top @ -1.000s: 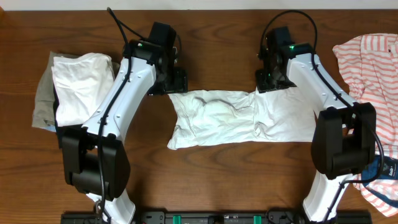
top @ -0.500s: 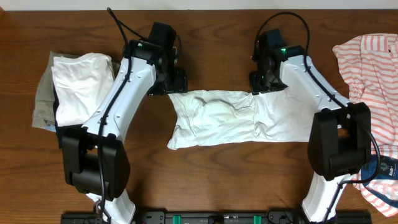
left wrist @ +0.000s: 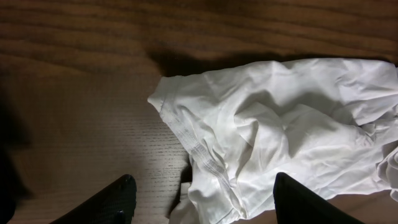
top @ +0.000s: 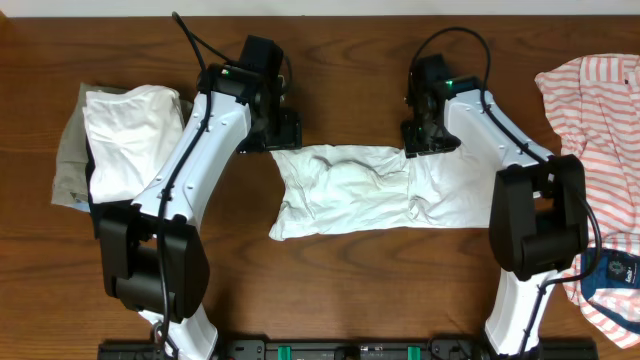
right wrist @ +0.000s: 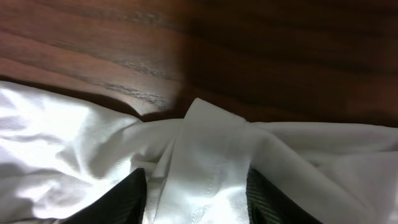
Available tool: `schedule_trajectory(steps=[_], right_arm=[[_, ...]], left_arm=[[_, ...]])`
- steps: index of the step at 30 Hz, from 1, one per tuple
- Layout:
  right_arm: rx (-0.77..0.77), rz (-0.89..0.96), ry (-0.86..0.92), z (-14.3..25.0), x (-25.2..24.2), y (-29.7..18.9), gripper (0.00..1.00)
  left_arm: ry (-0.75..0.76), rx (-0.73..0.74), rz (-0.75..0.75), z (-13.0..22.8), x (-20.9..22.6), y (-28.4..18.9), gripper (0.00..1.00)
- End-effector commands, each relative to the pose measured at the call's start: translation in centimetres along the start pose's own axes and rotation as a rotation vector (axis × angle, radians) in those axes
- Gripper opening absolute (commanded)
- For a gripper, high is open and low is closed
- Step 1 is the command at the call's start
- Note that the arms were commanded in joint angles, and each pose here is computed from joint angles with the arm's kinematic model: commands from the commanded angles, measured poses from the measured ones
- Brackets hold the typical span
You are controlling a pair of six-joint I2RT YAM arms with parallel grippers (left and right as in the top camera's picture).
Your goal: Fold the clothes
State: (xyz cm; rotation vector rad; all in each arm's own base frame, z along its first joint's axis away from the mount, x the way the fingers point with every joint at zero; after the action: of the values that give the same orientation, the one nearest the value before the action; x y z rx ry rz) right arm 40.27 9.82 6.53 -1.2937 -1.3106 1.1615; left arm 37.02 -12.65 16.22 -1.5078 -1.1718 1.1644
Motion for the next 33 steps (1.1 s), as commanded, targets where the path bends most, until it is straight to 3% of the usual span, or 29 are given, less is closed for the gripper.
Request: schedule_trajectory(steps=[1, 7, 11, 15, 19, 27, 29, 31, 33], right_arm=[[0.025, 0.020, 0.015, 0.4, -0.1, 1.0, 0.46], [0.026, 0.021, 0.020, 0.4, -0.1, 1.0, 0.16], [0.025, 0.021, 0.027, 0.4, -0.2, 1.0, 0.01], [0.026, -0.007, -0.003, 0.5, 0.3, 0.5, 0.01], [0.028, -0.156, -0.197, 1.0, 2.9, -0.5, 0.01], [0.059, -0.181, -0.341, 2.5, 5.0, -0.7, 0.04], [0.057, -0.182, -0.342, 2.5, 5.1, -0.7, 0.08], [0.057, -0.181, -0.342, 2.4, 5.1, -0.7, 0.24], [0.056, -0.168, -0.331, 2.4, 4.8, -0.7, 0.27]], left_arm=[[0.009, 0.015, -0.016, 0.3, 0.4, 0.4, 0.71], [0.010, 0.015, -0.016, 0.3, 0.4, 0.4, 0.71], [0.010, 0.015, -0.016, 0.3, 0.4, 0.4, 0.71], [0.010, 0.015, -0.016, 0.3, 0.4, 0.4, 0.71], [0.010, 0.014, -0.016, 0.3, 0.4, 0.4, 0.71], [0.010, 0.011, -0.015, 0.2, 0.4, 0.4, 0.71], [0.010, 0.010, -0.015, 0.2, 0.4, 0.4, 0.71], [0.010, 0.011, -0.015, 0.2, 0.4, 0.4, 0.71], [0.010, 0.011, -0.016, 0.2, 0.4, 0.4, 0.71]])
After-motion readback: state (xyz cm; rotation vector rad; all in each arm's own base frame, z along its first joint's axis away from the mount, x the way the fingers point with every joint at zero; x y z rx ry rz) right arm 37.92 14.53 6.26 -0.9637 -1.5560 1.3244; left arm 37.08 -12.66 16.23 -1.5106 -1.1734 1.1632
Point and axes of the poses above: each gripper's point midway between its finger pads, its own y axis out along the fingers, its own x axis along the line the jaws close on, z = x × y, the point moved 4 cm from there along -y, back along the fingers, and after that the axes turned 6 degrees about y, right-handed, at the moved point
